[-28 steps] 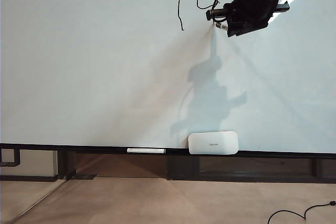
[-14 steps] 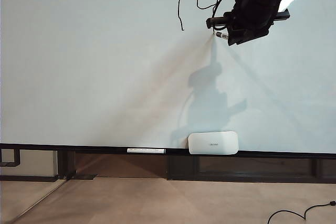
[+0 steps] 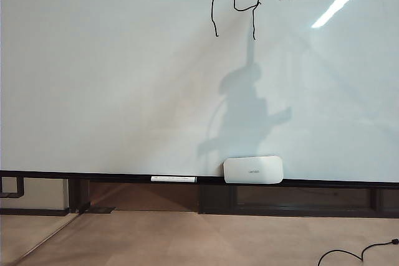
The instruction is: Reach to the right to find the marker pen, pick it up, and write the number 14 on the whiteboard.
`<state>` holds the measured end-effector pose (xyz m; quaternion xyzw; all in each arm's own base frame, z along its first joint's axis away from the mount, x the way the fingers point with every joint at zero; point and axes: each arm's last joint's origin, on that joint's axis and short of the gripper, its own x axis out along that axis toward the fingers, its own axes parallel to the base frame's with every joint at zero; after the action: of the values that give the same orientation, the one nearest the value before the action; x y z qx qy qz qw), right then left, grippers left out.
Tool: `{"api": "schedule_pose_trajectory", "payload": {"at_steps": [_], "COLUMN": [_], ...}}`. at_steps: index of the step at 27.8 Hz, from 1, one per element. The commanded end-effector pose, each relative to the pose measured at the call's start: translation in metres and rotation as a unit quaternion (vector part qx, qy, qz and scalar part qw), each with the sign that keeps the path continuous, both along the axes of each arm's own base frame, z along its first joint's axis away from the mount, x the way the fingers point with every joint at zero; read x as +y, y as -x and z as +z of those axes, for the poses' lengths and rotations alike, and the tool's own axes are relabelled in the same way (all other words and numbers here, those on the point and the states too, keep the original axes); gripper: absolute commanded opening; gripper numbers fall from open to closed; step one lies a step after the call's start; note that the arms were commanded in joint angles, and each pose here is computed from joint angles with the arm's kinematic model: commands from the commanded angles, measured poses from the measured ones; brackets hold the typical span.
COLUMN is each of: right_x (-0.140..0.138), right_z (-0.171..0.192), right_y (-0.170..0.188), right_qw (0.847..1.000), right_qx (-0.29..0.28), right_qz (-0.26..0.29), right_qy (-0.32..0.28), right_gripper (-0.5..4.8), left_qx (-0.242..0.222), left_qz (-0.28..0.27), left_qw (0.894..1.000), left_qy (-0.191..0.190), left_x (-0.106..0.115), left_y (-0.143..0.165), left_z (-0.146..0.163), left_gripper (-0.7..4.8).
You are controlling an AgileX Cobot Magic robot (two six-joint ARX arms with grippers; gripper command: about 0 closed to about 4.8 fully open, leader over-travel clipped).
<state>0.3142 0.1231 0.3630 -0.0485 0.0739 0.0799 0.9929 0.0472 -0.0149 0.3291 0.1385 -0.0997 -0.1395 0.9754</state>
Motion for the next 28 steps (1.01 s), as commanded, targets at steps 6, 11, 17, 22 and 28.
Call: {"api": "schedule_pose_trajectory", "payload": {"at_steps": [6, 11, 17, 22, 28], "right_x": [-0.029, -0.044, -0.066, -0.084, -0.108], "right_z": [0.048, 0.067, 0.080, 0.073, 0.035], "right_y": [0.070, 0.106, 0.158, 0.201, 0.261], "right_qw": [1.000, 1.000, 1.000, 0.999, 0.998], "right_qx": [0.000, -0.022, -0.020, -0.047, -0.047], "right_qz": [-0.007, -0.007, -0.007, -0.004, -0.006], "right_qy": [-0.012, -0.021, -0.018, -0.025, -0.048], "right_gripper": [-0.02, -0.02, -0.02, -0.02, -0.02], "left_qx": [0.017, 0.026, 0.045, 0.002, 0.057], "left_qz": [0.067, 0.108, 0.112, 0.121, 0.117], "left_qw": [0.997, 0.994, 0.993, 0.992, 0.989], "left_qy": [-0.018, -0.016, 0.004, 0.037, 0.066], "left_x": [0.018, 0.024, 0.034, 0.048, 0.055], "left_y": [0.043, 0.056, 0.087, 0.128, 0.165], "left_z": [0.040, 0.048, 0.050, 0.047, 0.033], "left_gripper": [-0.06, -0.06, -0.06, -0.06, -0.06]}}
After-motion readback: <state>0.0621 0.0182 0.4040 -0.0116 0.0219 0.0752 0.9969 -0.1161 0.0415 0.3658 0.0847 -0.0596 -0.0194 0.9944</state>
